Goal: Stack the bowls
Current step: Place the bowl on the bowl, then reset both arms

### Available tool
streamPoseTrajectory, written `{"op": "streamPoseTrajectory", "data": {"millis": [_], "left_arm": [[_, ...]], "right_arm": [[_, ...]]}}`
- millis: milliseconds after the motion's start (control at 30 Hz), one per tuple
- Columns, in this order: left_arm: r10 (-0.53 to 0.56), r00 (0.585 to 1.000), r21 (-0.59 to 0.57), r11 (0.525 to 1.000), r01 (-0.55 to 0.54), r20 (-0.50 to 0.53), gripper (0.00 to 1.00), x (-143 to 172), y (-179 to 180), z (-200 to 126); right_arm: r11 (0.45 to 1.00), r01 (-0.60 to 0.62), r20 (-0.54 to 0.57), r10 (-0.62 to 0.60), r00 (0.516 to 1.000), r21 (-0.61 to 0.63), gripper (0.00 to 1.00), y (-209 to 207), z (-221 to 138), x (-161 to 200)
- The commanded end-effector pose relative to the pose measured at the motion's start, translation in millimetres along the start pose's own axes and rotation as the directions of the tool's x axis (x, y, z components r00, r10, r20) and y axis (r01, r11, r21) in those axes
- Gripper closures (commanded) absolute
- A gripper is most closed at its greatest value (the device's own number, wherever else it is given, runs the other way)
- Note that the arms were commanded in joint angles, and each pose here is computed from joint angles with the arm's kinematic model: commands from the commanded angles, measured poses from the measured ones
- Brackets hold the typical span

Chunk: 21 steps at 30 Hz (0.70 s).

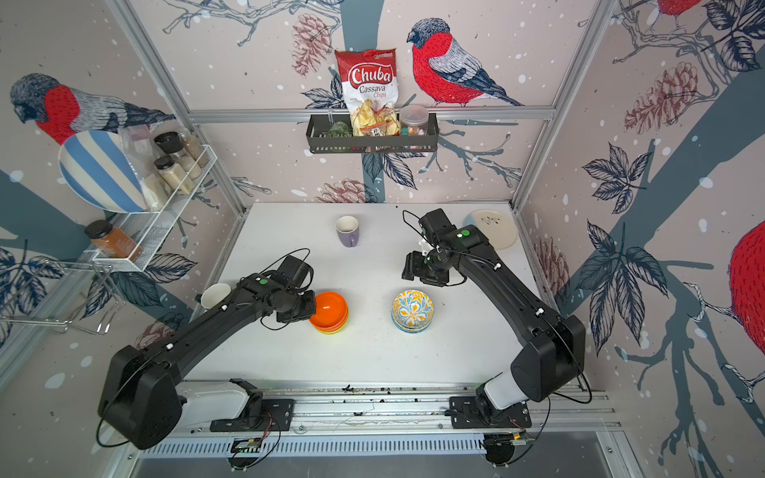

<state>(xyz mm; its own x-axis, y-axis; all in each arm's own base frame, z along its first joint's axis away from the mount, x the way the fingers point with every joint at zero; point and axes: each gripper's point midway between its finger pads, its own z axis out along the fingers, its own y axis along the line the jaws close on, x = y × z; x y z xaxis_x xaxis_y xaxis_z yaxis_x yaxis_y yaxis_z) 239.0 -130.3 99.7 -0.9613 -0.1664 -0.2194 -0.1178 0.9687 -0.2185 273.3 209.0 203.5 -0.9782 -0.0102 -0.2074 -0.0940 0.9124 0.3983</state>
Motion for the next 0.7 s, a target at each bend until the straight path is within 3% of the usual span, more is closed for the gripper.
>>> {"op": "streamPoseTrajectory", "data": {"millis": [0,100,200,300,367,400,433,533,633,667], "left_arm": [[0.003,1.0,0.014,1.0,-0.003,0.002,0.86,-2,-2,0],[0.004,1.0,0.019,1.0,-0.004,0.008,0.72,-2,-3,-2],[0.006,0.998,-0.02,1.0,-0.005,0.055,0.4,-11,3,-12],[-0.008,0.976,-0.151,0.988,0.041,0.216,0.18,-36,26,-42],[-0.007,0.929,-0.208,0.974,0.09,0.371,0.14,-60,38,-67],[0.005,0.896,-0.23,0.967,0.108,0.444,0.13,-72,42,-78],[0.028,0.854,-0.237,0.965,0.113,0.519,0.12,-86,43,-92],[0.164,0.704,-0.328,0.939,0.103,0.691,0.05,-116,53,-116],[0.262,0.621,-0.427,0.895,0.131,0.739,0.05,-124,76,-108],[0.276,0.603,-0.465,0.867,0.18,0.748,0.05,-125,90,-103]], "right_arm": [[1.0,0.024,-0.004,-0.024,1.0,-0.004,0.35,1,0,1],[1.0,0.023,0.001,-0.023,1.0,0.001,0.34,0,0,-1],[0.999,0.014,0.048,-0.015,0.999,0.029,0.33,-5,-6,-9],[0.996,-0.018,0.156,0.006,0.988,0.082,0.29,-17,-22,-27],[0.995,-0.045,0.269,0.019,0.963,0.089,0.16,-25,-37,-45],[0.992,-0.06,0.348,0.017,0.937,0.113,0.04,-34,-47,-55],[0.987,-0.08,0.432,0.011,0.902,0.143,0.01,-46,-56,-65],[0.932,-0.211,0.668,-0.043,0.743,0.294,0.0,-105,-83,-88],[0.835,-0.377,0.802,-0.122,0.585,0.402,0.0,-178,-89,-76],[0.805,-0.409,0.816,-0.153,0.557,0.43,0.0,-197,-84,-67]]}}
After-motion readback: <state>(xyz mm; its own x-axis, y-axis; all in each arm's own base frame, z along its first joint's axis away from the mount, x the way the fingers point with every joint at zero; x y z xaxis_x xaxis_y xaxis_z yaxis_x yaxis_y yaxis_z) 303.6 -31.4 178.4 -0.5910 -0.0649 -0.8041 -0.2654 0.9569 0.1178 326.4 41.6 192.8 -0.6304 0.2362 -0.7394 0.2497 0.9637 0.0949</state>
